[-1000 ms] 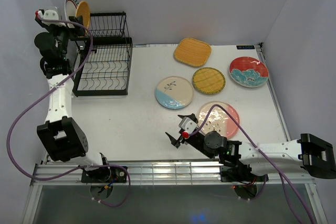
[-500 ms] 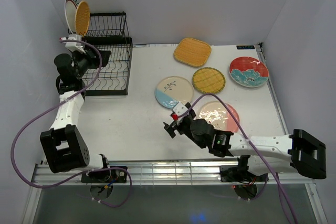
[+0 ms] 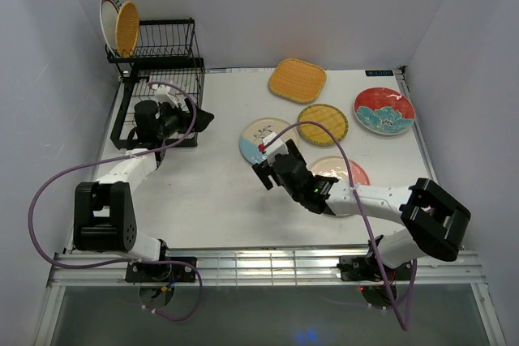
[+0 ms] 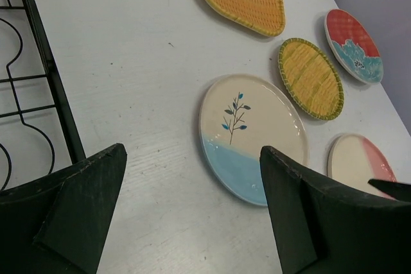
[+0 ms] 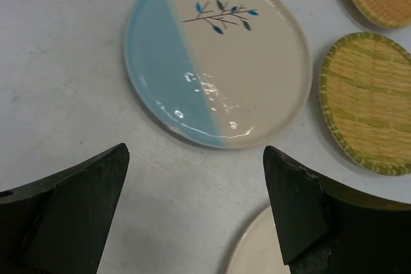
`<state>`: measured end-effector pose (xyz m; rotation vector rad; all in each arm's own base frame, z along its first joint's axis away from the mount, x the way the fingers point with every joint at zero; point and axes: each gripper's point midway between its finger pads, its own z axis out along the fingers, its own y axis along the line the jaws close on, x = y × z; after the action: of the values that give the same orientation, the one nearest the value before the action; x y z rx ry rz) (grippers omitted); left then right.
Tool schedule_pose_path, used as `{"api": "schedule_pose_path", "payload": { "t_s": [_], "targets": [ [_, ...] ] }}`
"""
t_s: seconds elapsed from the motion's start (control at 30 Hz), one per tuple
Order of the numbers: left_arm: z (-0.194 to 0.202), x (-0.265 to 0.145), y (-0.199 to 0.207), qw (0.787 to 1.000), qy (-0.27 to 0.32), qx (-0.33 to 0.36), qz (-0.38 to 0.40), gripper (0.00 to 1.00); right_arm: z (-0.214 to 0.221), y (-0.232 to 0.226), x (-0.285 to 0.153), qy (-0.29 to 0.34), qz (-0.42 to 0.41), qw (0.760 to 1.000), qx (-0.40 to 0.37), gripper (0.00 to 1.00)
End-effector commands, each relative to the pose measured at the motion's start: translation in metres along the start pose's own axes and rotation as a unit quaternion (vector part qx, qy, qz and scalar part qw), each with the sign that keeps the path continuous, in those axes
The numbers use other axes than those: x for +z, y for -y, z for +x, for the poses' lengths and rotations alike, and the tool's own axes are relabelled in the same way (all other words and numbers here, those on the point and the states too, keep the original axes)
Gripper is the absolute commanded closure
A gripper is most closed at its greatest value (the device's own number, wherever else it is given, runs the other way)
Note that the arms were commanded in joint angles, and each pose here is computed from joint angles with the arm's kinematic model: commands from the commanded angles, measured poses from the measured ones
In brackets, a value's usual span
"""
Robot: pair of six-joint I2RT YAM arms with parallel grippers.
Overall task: Load the plates into the dish rack
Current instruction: Pick up the plate at the center of the board.
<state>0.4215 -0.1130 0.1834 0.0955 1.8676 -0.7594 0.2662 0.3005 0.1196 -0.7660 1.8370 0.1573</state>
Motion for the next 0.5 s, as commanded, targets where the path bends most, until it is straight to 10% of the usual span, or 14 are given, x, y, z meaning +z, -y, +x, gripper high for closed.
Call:
{"api": "schedule_pose_path", "payload": {
  "t_s": [0.0, 0.47],
  "targets": [
    [-0.001, -0.008, 0.011, 1.0, 0.024, 0.017, -0.004, 0.05, -0.016, 0.036, 0.011, 0.01, 0.07, 0.997, 0.02, 0.1],
    [0.018, -0.011, 0.013, 0.999, 0.022, 0.014, -0.019, 0.03, 0.025, 0.136, 0.025, -0.113, 0.274, 0.955, -0.01, 0.08]
  ]
}}
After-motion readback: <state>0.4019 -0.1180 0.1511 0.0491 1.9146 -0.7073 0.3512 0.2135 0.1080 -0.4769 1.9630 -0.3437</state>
